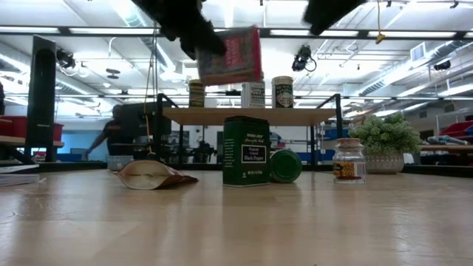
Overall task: Shelf spices
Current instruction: Put the red can seasoning on the shelf
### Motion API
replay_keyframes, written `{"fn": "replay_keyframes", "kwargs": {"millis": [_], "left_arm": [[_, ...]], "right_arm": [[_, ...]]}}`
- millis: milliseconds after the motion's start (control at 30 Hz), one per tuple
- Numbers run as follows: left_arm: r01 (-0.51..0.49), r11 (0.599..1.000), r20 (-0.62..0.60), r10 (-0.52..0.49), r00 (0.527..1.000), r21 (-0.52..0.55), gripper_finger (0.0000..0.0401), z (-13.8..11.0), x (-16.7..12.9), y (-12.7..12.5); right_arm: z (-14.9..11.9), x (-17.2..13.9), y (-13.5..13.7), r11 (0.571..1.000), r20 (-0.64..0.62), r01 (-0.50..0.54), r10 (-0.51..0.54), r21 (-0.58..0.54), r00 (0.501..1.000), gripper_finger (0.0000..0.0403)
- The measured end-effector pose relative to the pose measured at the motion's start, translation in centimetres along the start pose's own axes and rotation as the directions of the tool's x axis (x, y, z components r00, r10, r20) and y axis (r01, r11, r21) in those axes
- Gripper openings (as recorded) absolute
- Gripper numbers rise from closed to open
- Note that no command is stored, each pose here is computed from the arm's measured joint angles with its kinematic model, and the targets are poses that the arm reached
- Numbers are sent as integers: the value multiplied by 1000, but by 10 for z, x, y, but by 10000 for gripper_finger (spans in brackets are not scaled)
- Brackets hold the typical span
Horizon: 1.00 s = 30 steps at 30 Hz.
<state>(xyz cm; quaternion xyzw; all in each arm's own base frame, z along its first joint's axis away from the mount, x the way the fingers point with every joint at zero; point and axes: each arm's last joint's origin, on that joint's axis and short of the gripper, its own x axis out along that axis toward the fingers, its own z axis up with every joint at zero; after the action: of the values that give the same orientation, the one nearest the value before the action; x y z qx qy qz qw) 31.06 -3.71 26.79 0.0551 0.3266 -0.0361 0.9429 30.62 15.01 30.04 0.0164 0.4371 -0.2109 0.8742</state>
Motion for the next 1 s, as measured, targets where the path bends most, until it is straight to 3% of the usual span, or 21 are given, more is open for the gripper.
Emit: {"fn": "replay_keyframes", "kwargs": {"millis": [100,267,400,467,567,633,800,900,1000], "left_arm": [[-22,999,79,25,997,-31,203,-4,-4,8],[16,996,316,14,949,-92,203,-11,-5,16],[78,994,573,-18,819,-82,202,-10,-9,15],[92,993,667,-18,745,-77,202,-11,-13,14],[126,989,763,-20,646,-80,202,-14,-20,14],[141,987,793,-24,608,-79,202,-16,-23,14],[156,984,790,-27,612,-87,204,-19,-20,13],[155,984,781,-26,624,-92,204,-20,-18,13],[141,984,771,-6,636,-109,205,-21,-17,13]], "right_arm": [[-23,-23,16,997,99,72,-75,35,992,236],[-53,-51,35,986,263,71,-109,148,959,228],[-76,-48,42,970,429,73,-170,233,887,223],[-93,-39,44,956,531,62,-212,285,821,221],[-122,-19,40,927,692,-7,-274,374,667,216],[-138,-4,32,896,714,-87,-285,436,640,212],[-136,33,13,728,669,-238,-383,643,637,200],[-120,41,7,737,654,-168,-441,655,615,194],[-103,47,2,731,606,-89,-483,676,632,191]]}}
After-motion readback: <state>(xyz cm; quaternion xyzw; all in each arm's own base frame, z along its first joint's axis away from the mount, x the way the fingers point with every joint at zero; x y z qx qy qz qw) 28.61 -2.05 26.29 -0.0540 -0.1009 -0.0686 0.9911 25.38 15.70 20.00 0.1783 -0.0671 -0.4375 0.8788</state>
